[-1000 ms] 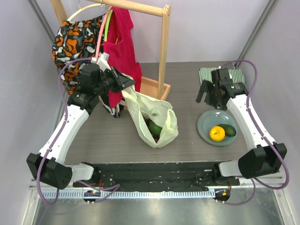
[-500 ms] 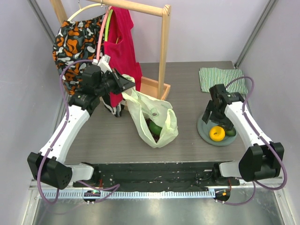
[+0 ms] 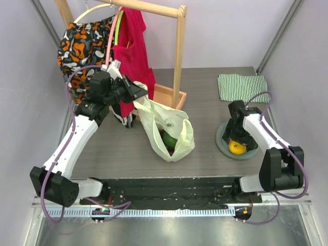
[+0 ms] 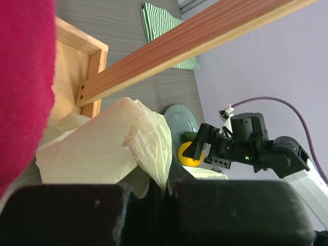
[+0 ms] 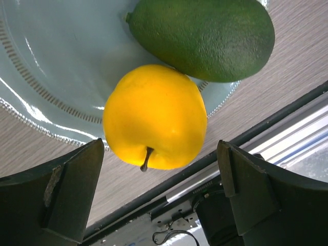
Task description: Place the fruits into the plastic bag
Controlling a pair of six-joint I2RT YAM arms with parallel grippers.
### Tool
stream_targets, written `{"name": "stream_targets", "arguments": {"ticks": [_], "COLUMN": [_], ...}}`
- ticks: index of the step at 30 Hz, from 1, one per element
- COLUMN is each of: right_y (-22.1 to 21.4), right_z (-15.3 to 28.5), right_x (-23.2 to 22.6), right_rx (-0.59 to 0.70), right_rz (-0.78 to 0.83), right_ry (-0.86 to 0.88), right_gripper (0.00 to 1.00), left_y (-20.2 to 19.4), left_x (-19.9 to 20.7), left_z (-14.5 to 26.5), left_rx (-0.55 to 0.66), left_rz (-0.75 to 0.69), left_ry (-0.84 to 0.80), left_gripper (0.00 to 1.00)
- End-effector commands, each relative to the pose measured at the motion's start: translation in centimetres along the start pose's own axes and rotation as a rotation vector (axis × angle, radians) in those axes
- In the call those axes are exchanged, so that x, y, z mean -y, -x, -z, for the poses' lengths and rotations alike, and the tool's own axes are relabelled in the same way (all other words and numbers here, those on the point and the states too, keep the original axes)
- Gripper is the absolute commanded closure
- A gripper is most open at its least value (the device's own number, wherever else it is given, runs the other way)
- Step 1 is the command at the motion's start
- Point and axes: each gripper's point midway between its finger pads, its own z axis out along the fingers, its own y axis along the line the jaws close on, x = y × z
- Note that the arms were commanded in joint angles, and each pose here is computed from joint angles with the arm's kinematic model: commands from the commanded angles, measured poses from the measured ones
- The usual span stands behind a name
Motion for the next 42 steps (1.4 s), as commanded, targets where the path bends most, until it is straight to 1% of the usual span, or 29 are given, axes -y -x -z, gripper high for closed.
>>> {"name": "stream_targets", "arguments": {"ticks": [1, 5, 7, 10, 11, 13, 14, 16, 17, 18, 19, 23, 25, 27, 31, 32, 34, 35, 36, 37, 38, 39, 41, 42], "right_y": [1.3, 1.8, 2.0, 2.1, 2.3, 2.5, 2.6, 2.5, 2.5, 2.4, 2.4, 2.5, 3.0, 3.9, 5.8, 5.9, 7.7, 7.6, 8.6, 9.6, 9.7, 10.2, 10.2, 9.9], "right_z": [-1.0, -2.1, -2.2, -2.2, -2.1, -1.9, -1.8, -1.6, -1.5, -1.2, -1.0, 0.5, 2.1, 3.7, 8.3, 10.1, 14.8, 17.6, 21.2, 23.9, 26.2, 30.7, 35.2, 39.2], "right_x": [0.0, -0.1, -0.5, -1.0, -1.1, -1.1, -1.1, -1.2, -1.4, -1.8, -2.0, -3.6, -4.7, -5.4, -7.7, -8.5, -9.8, -10.8, -11.3, -11.8, -12.2, -12.4, -12.4, -12.3], "right_rx": [0.057, 0.073, 0.074, 0.065, 0.071, 0.085, 0.086, 0.088, 0.087, 0.083, 0.085, 0.096, 0.110, 0.142, 0.236, 0.251, 0.327, 0.337, 0.394, 0.459, 0.494, 0.570, 0.626, 0.700], "right_rz": [-0.015, 0.001, 0.005, 0.013, 0.015, 0.020, 0.022, 0.036, 0.045, 0.050, 0.059, 0.068, 0.075, 0.083, 0.119, 0.131, 0.139, 0.162, 0.154, 0.158, 0.167, 0.180, 0.185, 0.224], "right_ry": [-0.034, -0.056, -0.043, -0.021, -0.017, -0.015, -0.011, 0.011, 0.023, 0.050, 0.070, 0.194, 0.280, 0.343, 0.542, 0.622, 0.764, 0.882, 0.974, 1.052, 1.121, 1.251, 1.380, 1.486], "right_gripper": [0.00, 0.01, 0.03, 0.16, 0.23, 0.29, 0.36, 0.45, 0.54, 0.59, 0.67, 0.75, 0.80, 0.82, 0.87, 0.87, 0.88, 0.88, 0.88, 0.88, 0.88, 0.89, 0.89, 0.89], "left_y": [0.2, 0.5, 0.4, 0.3, 0.3, 0.4, 0.3, 0.4, 0.4, 0.5, 0.5, 0.6, 0.6, 0.5, 0.5, 0.4, 0.3, 0.3, 0.3, 0.2, -0.1, -0.2, -0.3, -0.3], "left_x": [0.6, 0.7, 0.7, 0.5, 0.4, 0.4, 0.3, 0.3, 0.3, 0.3, 0.4, 0.5, 0.4, 0.3, 0.4, 0.4, 0.5, 0.6, 0.5, 0.5, 0.2, 0.1, 0.1, 0.3], "left_z": [0.0, 0.1, 0.2, 0.4, 0.4, 0.6, 0.5, 0.4, 0.4, 0.3, 0.3, 0.2, 0.1, 0.1, 0.2, 0.2, 0.4, 0.6, 0.7, 0.9, 0.9, 0.9, 0.9, 0.8], "left_rx": [-0.002, 0.010, 0.007, 0.010, 0.012, 0.019, 0.017, 0.018, 0.018, 0.020, 0.019, 0.021, 0.018, 0.014, 0.014, 0.013, 0.012, 0.014, 0.016, 0.019, 0.017, 0.017, 0.012, 0.003], "left_rz": [-0.008, -0.007, -0.006, -0.011, -0.012, -0.011, -0.009, -0.005, -0.002, -0.002, -0.001, 0.000, 0.005, 0.011, 0.018, 0.020, 0.026, 0.024, 0.024, 0.024, 0.026, 0.030, 0.039, 0.043], "left_ry": [-0.029, -0.031, -0.028, -0.013, -0.009, -0.006, -0.006, -0.005, -0.005, -0.008, -0.008, -0.011, -0.008, -0.007, -0.009, -0.008, -0.007, -0.009, -0.007, -0.007, -0.001, 0.002, 0.000, -0.008], "left_gripper": [1.00, 1.00, 1.00, 1.00, 1.00, 1.00, 1.00, 1.00, 1.00, 1.00, 1.00, 1.00, 1.00, 1.00, 1.00, 1.00, 1.00, 1.00, 1.00, 1.00, 1.00, 1.00, 1.00, 1.00]}}
